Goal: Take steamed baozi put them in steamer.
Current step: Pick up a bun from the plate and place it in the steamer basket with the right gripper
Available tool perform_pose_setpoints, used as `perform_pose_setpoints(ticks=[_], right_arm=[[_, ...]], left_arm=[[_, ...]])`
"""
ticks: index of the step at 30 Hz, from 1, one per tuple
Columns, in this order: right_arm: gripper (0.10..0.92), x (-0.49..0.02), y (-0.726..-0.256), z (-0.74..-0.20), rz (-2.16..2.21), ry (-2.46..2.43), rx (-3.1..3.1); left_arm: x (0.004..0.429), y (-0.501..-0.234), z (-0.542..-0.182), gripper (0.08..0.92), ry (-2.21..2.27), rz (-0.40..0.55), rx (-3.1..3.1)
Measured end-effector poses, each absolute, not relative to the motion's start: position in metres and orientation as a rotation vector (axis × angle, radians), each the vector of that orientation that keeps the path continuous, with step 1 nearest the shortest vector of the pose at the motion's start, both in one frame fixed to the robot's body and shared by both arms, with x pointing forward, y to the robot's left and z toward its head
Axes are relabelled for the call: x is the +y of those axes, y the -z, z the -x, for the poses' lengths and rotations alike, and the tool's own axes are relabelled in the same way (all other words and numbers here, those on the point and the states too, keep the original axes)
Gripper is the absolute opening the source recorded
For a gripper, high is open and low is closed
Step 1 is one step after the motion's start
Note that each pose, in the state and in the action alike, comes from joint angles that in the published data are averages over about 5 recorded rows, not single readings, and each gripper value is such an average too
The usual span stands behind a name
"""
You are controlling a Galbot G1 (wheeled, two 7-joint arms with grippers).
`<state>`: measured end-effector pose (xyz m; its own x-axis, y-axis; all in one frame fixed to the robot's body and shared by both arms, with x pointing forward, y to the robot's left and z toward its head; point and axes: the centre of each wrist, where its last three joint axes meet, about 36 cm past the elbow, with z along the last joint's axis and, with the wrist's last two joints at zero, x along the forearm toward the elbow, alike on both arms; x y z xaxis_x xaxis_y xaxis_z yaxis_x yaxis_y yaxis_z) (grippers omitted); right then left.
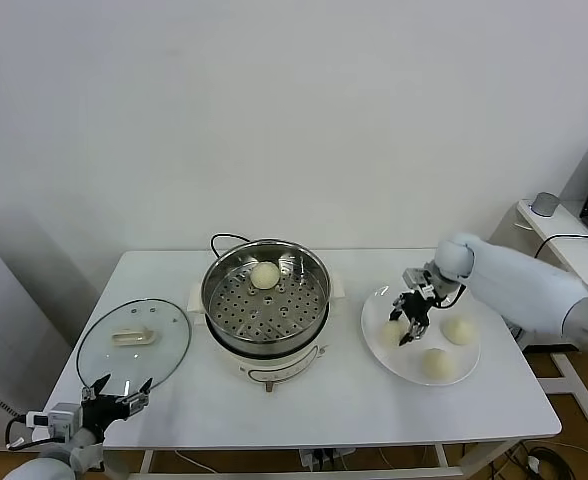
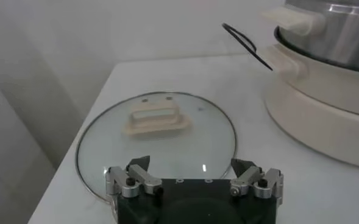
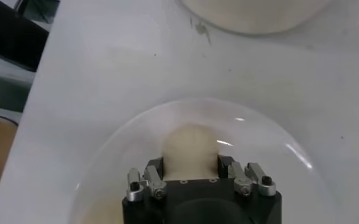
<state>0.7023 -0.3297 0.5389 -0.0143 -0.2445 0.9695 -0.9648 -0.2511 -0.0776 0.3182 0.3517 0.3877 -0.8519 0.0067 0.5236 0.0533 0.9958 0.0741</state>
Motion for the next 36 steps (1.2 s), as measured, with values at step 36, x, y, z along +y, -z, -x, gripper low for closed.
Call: perform_pose_setpoints(ticks=[36], right_arm=[[0.535, -0.116, -0.735, -0.717, -1.598, -1.269, -1.462]], left_arm=[[0.352, -0.390, -0.322, 0.823, 0.137, 0.052, -2.597]])
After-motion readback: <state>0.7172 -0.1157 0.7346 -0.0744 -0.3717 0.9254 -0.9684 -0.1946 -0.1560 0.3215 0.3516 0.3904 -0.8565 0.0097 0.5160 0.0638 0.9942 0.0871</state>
